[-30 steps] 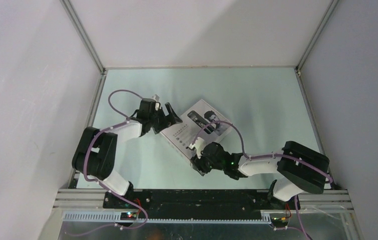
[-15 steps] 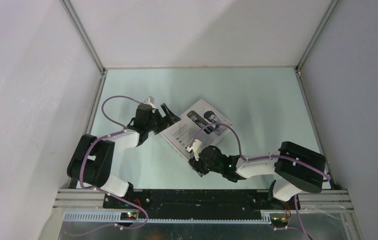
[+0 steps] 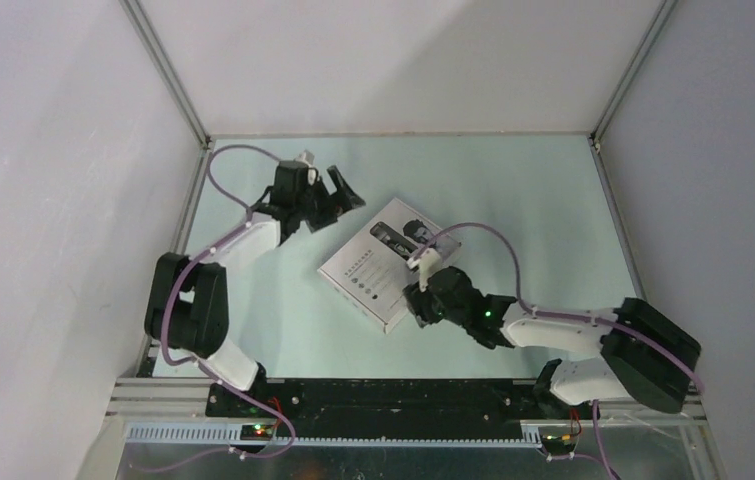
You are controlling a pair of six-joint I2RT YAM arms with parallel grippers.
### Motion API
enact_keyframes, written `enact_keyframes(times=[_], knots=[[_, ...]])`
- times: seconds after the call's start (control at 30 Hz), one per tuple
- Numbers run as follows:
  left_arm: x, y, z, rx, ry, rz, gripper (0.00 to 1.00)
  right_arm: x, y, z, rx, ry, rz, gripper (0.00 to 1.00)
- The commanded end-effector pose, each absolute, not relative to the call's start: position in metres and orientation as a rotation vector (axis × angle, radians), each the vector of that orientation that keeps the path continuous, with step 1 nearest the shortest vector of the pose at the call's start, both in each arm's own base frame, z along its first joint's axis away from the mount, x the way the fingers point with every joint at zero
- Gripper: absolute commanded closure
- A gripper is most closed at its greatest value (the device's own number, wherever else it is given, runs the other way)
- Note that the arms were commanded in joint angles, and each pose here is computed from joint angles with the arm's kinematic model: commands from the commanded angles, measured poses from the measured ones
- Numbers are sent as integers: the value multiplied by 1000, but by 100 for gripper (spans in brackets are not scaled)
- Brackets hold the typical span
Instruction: Sort the hair-cutting tools
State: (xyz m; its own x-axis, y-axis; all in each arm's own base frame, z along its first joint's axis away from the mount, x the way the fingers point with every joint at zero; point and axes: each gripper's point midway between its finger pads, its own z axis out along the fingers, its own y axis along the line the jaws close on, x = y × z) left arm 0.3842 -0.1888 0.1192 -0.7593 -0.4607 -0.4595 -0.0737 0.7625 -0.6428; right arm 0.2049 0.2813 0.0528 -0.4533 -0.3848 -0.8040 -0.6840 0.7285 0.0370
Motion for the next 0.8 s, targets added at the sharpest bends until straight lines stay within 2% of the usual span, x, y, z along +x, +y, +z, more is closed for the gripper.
enact_keyframes(times=[0.0,0.2,0.4,0.77], knots=[[422,-194,141,-315,2287,-797,0,223,241,63,-610,2149,392,41],[457,-228,137,-244,2287,-951,0,265,186,59,-275,2233,309,41],[469,-260,116,-164,2326,-1012,0,293,148,37,-22,2301,239,42],[456,-296,90,-98,2384,-1079,0,331,154,13,102,2379,242,42]])
